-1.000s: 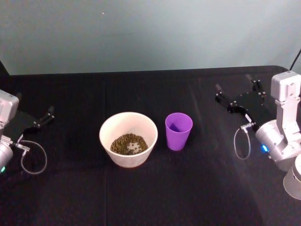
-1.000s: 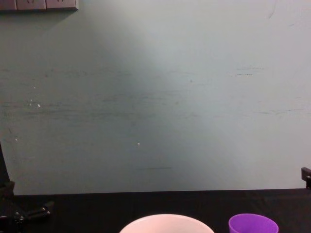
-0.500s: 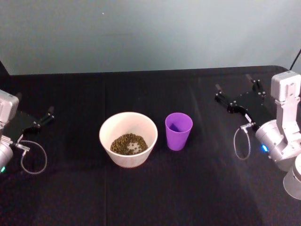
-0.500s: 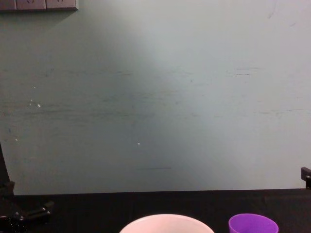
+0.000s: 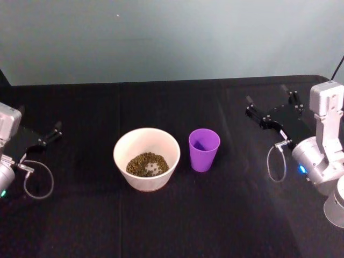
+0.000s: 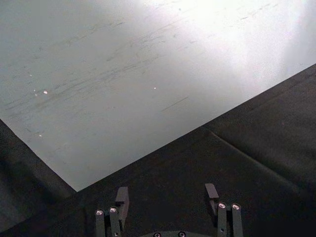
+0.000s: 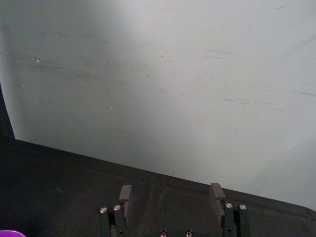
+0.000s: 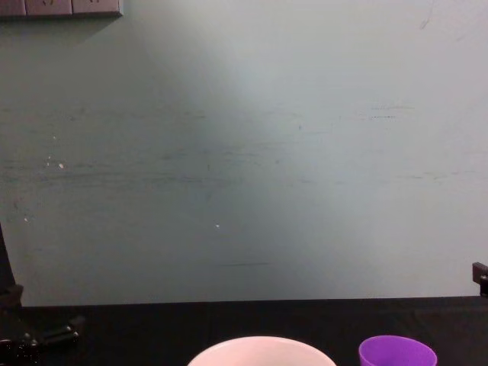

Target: Pick up the cup and pour the mung beans from the cup into the bowl.

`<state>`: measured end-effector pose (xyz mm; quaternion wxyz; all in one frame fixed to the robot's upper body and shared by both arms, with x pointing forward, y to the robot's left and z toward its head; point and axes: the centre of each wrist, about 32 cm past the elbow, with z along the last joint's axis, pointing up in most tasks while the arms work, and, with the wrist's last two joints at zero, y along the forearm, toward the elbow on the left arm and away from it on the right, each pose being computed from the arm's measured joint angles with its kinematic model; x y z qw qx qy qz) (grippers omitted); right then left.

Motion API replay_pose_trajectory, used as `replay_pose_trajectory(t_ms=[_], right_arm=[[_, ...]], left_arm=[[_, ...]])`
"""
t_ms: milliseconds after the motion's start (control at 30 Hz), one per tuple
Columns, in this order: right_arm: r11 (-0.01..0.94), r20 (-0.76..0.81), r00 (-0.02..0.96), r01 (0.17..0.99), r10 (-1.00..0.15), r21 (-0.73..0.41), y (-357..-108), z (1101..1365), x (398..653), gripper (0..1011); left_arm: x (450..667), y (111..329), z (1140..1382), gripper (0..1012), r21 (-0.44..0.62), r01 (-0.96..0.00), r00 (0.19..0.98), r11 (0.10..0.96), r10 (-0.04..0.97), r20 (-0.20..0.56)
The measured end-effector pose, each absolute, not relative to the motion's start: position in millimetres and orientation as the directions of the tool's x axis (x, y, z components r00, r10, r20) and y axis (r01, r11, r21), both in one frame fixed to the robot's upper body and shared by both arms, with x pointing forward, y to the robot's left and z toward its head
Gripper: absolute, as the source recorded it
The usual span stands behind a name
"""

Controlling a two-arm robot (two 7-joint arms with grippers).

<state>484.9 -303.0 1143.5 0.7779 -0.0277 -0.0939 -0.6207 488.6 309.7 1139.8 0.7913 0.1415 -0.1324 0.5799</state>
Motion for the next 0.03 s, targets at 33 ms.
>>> replay_pose_trajectory(t_ms=[33], right_arm=[[0.228, 0.181, 0.212, 0.971, -0.960, 0.073, -303.0, 1143.5, 484.9, 1003]], left_arm=[[488.6, 309.7, 1139.8, 1000, 0.070, -0.955, 0.292, 0.287, 0.880, 0.374]])
